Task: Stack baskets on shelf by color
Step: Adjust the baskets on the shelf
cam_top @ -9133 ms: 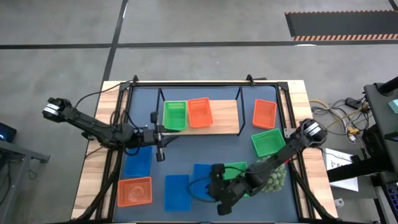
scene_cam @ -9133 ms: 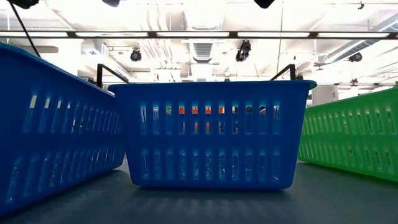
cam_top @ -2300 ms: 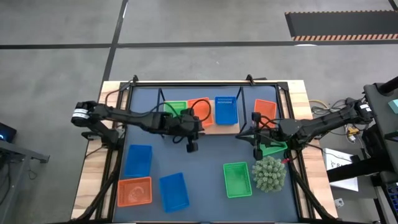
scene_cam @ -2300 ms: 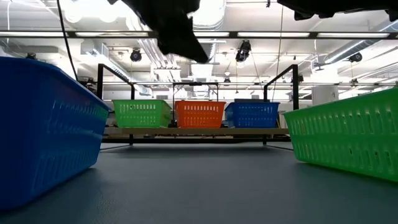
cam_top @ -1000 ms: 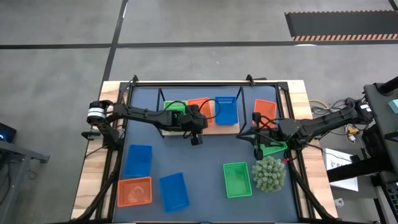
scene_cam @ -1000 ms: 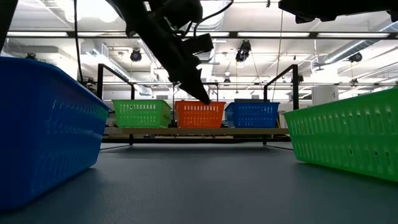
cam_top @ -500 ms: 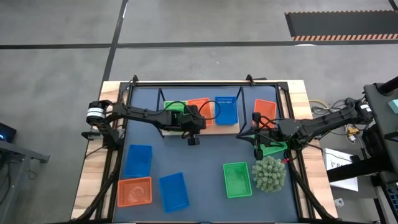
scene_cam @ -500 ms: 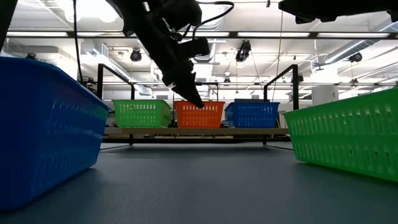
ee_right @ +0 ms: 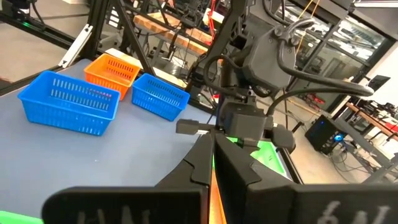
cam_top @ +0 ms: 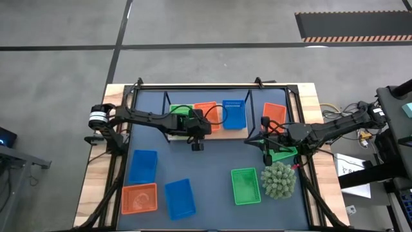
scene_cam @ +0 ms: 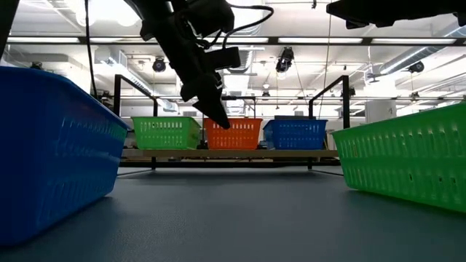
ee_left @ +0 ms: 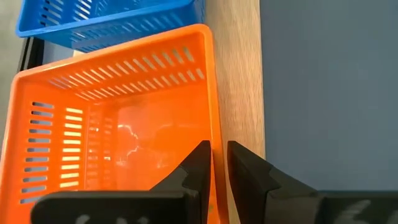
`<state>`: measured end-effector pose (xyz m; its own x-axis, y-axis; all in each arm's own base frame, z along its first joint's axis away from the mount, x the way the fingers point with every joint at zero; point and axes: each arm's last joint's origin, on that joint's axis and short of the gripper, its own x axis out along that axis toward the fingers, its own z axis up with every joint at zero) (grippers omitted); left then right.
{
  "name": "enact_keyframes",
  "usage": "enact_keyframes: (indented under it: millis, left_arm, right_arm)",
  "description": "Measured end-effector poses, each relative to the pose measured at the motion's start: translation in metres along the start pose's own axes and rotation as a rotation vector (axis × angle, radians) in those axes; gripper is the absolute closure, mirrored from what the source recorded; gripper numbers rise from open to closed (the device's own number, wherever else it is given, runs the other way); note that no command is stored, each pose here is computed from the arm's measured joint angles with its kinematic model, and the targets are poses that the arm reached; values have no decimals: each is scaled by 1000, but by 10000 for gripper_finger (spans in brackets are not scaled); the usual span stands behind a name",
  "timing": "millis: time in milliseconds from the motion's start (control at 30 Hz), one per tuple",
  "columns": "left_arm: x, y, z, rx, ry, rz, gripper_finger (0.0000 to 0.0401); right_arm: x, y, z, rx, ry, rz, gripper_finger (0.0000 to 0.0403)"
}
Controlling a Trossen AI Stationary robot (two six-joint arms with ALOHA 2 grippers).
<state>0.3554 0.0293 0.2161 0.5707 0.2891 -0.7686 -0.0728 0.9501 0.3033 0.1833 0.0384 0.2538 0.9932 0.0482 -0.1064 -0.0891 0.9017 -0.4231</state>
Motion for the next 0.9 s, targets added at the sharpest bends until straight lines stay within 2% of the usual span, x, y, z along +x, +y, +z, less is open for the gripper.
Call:
enact_keyframes:
  millis: [900]
  left_arm:
    - [-3, 1, -2, -7, 21, 10, 364]
  right_arm:
    - [0, 0, 0, -1, 1, 1, 394]
